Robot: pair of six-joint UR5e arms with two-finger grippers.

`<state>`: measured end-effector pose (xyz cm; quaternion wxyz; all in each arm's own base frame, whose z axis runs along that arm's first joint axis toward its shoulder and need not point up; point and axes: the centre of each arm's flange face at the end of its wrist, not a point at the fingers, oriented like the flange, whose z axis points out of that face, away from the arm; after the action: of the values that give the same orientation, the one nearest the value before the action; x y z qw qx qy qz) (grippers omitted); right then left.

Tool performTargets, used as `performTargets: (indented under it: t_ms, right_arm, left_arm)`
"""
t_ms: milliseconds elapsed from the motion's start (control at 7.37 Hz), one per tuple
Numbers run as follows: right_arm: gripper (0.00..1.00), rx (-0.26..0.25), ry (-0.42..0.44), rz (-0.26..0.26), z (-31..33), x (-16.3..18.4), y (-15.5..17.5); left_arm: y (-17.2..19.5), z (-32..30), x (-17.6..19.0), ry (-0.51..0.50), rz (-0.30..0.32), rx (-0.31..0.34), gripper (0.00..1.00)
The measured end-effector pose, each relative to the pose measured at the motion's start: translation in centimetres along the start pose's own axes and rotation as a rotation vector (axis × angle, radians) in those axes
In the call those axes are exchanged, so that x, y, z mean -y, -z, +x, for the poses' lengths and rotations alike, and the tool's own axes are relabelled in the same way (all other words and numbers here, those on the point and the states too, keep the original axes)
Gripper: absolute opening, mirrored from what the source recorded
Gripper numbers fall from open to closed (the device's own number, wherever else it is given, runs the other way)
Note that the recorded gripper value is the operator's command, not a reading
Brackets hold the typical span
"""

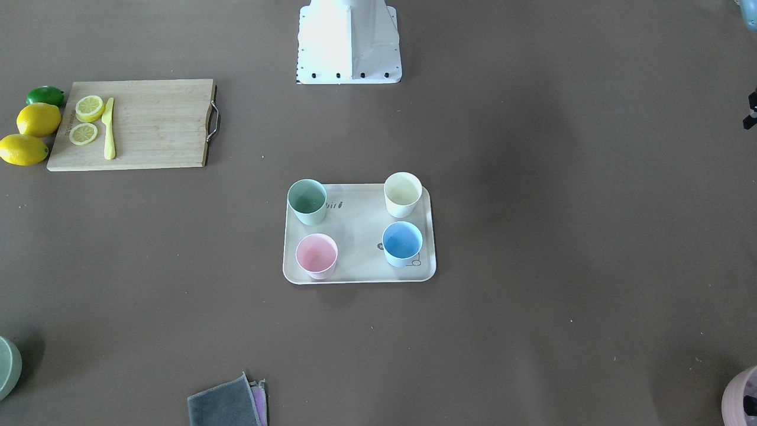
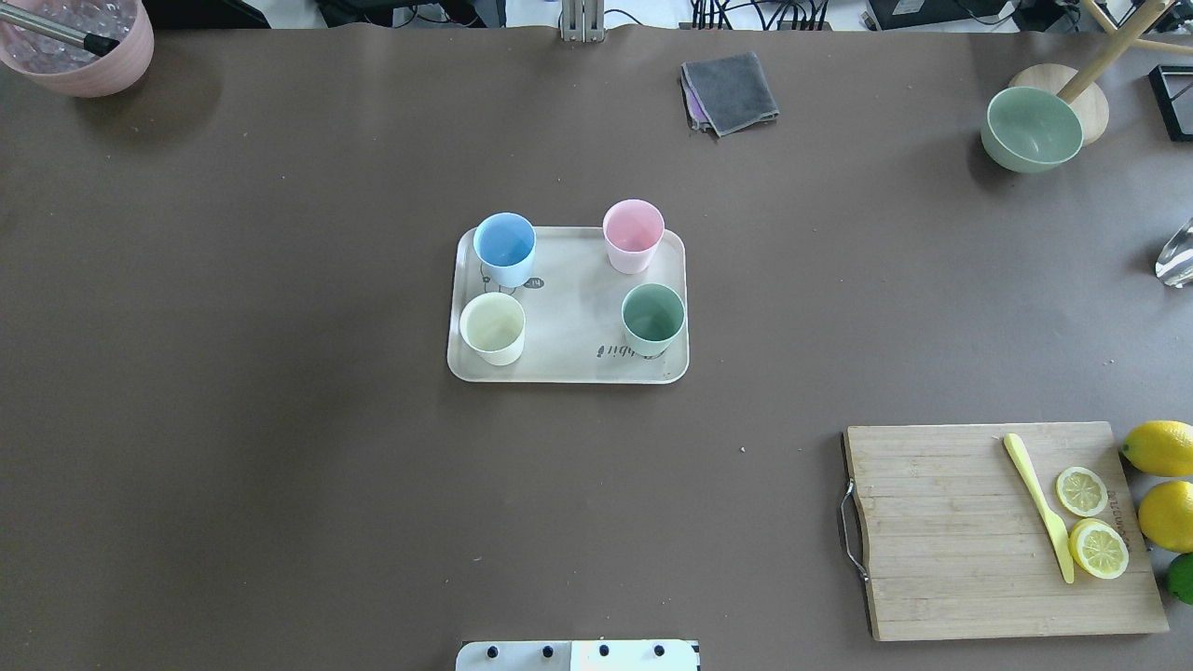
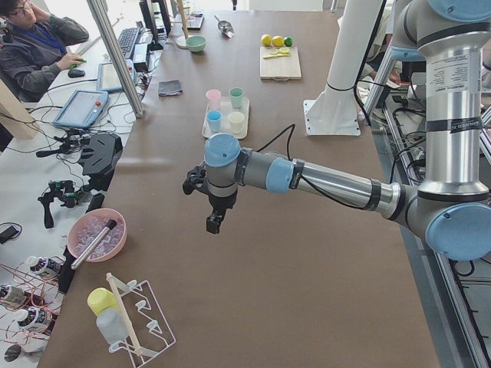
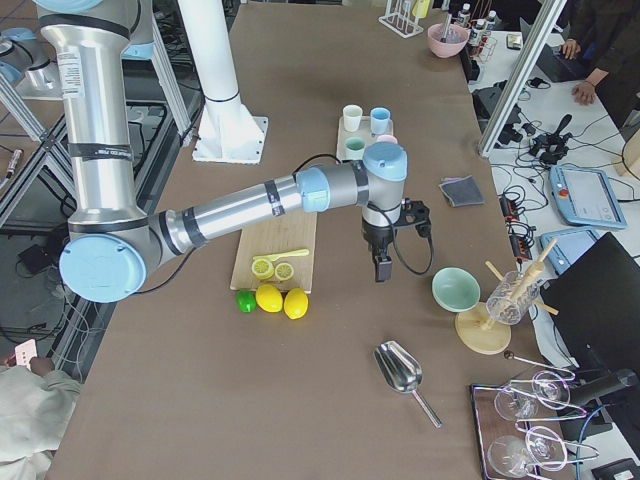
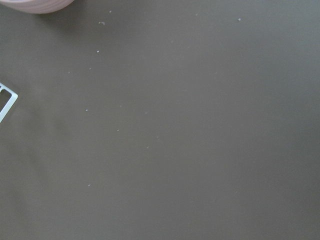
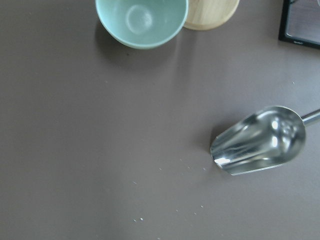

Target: Place all cups on tray

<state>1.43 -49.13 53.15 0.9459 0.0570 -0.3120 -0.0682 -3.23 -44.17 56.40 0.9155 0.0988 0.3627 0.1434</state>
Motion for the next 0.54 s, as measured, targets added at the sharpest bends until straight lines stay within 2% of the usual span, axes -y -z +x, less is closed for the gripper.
performTargets:
  t_ms: [271, 543]
  right_arm:
    - [1.00, -0.008, -0.012, -0.050, 5.2, -4.9, -1.9]
    - [1.00, 0.013, -0.029, -0.062, 6.2, -6.2, -2.5]
  left_arm:
    - [-0.6, -3.9, -4.6, 0.101, -0.017, -0.016, 0.98]
    - [-1.9, -6.6, -7.4, 0.191, -0.034, -0.047, 0.98]
